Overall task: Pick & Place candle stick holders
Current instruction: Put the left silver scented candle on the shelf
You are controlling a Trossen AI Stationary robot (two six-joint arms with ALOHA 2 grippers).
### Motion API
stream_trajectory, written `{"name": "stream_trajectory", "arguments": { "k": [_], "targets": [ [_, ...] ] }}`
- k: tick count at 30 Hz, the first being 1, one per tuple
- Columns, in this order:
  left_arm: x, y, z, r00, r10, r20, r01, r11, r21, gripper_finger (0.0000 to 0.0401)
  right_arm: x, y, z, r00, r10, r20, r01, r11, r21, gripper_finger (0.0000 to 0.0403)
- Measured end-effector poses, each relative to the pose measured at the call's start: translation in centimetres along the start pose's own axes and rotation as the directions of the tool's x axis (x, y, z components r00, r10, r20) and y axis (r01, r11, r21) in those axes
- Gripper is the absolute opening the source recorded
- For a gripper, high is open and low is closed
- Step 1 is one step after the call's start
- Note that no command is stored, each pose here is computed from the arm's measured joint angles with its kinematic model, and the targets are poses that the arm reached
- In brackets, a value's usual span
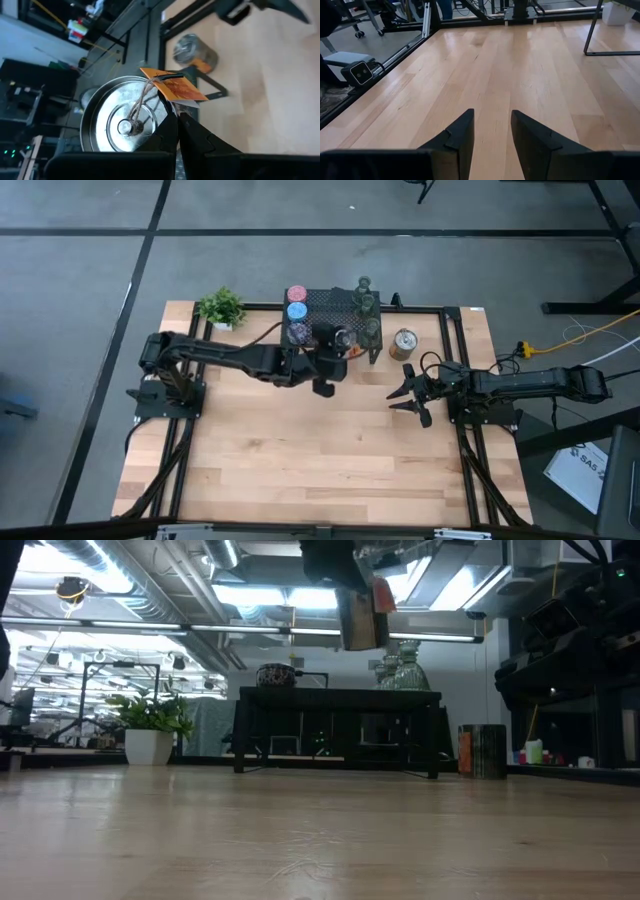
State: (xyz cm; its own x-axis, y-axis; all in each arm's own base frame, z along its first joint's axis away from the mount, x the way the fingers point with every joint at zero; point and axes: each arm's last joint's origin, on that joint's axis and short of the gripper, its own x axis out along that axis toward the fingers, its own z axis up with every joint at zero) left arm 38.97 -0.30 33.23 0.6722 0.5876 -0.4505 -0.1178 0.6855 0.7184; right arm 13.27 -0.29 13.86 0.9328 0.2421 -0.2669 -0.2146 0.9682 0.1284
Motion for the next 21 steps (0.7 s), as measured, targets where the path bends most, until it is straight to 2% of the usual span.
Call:
{"name": "stream_trajectory", "arguments": {
  "k": [6, 9, 12, 17, 21],
  "targets": [
    [1.2, 2.6, -0.8, 0.998, 0.036, -0.043, -0.037, 0.998, -0.041, 0.0002, 0.0, 0.0, 0.0, 1.000, 0.000, 0.000, 0.000, 1.000, 0.000, 0.0132],
    [1.9, 4.3, -1.5, 1.000, 0.005, -0.025, -0.007, 0.997, -0.076, 0.0002, 0.0, 0.0, 0.0, 1.000, 0.000, 0.000, 0.000, 1.000, 0.000, 0.0132],
    [2.7, 5.9, -2.2, 1.000, -0.013, -0.018, 0.011, 0.992, -0.130, 0.0002, 0.0, 0.0, 0.0, 1.000, 0.000, 0.000, 0.000, 1.000, 0.000, 0.0132],
    [4.1, 8.4, -4.1, 0.997, 0.024, -0.074, -0.039, 0.979, -0.202, 0.0002, 0.0, 0.0, 0.0, 1.000, 0.000, -0.001, 0.000, 1.000, 0.000, 0.0132],
    [5.1, 9.9, -5.4, 0.998, -0.006, -0.069, -0.013, 0.960, -0.279, 0.0002, 0.0, 0.0, 0.0, 1.000, 0.000, 0.000, 0.000, 1.000, 0.000, 0.0132]
  ]
}}
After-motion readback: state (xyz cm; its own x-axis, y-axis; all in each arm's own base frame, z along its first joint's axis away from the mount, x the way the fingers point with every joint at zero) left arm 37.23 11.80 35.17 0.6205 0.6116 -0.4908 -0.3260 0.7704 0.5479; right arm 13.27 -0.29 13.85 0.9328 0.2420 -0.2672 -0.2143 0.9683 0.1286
